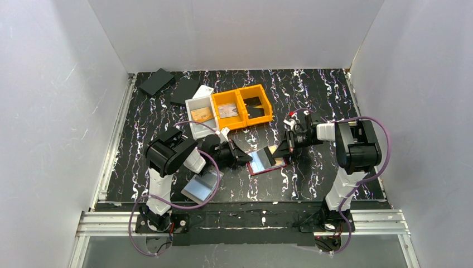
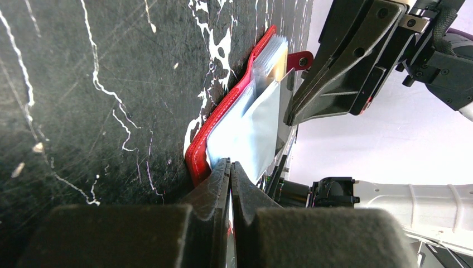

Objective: Take the credit cards out of the card holder
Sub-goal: Remove the credit card from the card holder.

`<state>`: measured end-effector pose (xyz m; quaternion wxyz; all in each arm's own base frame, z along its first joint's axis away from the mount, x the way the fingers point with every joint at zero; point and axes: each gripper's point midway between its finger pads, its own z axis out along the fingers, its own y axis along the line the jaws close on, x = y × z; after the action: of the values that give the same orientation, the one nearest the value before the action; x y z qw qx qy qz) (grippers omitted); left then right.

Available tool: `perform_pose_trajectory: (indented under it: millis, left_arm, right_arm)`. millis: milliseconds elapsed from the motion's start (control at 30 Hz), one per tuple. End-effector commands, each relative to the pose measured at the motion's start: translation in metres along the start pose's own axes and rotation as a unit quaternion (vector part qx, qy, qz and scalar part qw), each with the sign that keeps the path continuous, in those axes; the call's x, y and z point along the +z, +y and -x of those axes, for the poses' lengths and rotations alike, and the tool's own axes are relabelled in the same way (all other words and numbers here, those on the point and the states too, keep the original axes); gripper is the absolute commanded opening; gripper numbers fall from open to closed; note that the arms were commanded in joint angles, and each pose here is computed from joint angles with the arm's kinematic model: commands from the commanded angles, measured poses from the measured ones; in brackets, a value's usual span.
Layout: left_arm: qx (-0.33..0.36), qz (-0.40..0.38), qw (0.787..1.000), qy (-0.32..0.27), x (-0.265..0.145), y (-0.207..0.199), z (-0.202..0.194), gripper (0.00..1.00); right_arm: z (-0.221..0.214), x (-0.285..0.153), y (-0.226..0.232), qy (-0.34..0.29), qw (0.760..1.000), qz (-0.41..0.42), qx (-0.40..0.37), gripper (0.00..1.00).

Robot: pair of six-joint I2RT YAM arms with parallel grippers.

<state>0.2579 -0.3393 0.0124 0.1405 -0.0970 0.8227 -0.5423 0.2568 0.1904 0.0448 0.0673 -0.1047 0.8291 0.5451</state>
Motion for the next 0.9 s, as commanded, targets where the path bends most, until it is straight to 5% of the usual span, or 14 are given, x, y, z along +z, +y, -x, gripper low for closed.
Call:
perform_pose_trajectory:
  millis: [0, 567, 867]
  left_arm:
    - [-0.068, 0.150, 0.985, 0.044, -0.020, 0.085, -0.038, 0.00]
    - [-0.004, 0.042, 0.999, 0.000, -0.042, -0.010, -0.015, 0.47]
    - [0.050, -0.004, 0.998, -0.029, -0.060, -0.049, -0.013, 0.51]
  right_arm:
    - [0.015, -0.008, 0.007, -0.012, 0.999, 0.012, -0.037, 0.01]
    - [0.025, -0.032, 0.015, -0.044, 0.997, 0.030, -0.050, 0.01]
    - [0.028, -0.037, 0.026, -0.058, 0.996, 0.045, -0.057, 0.01]
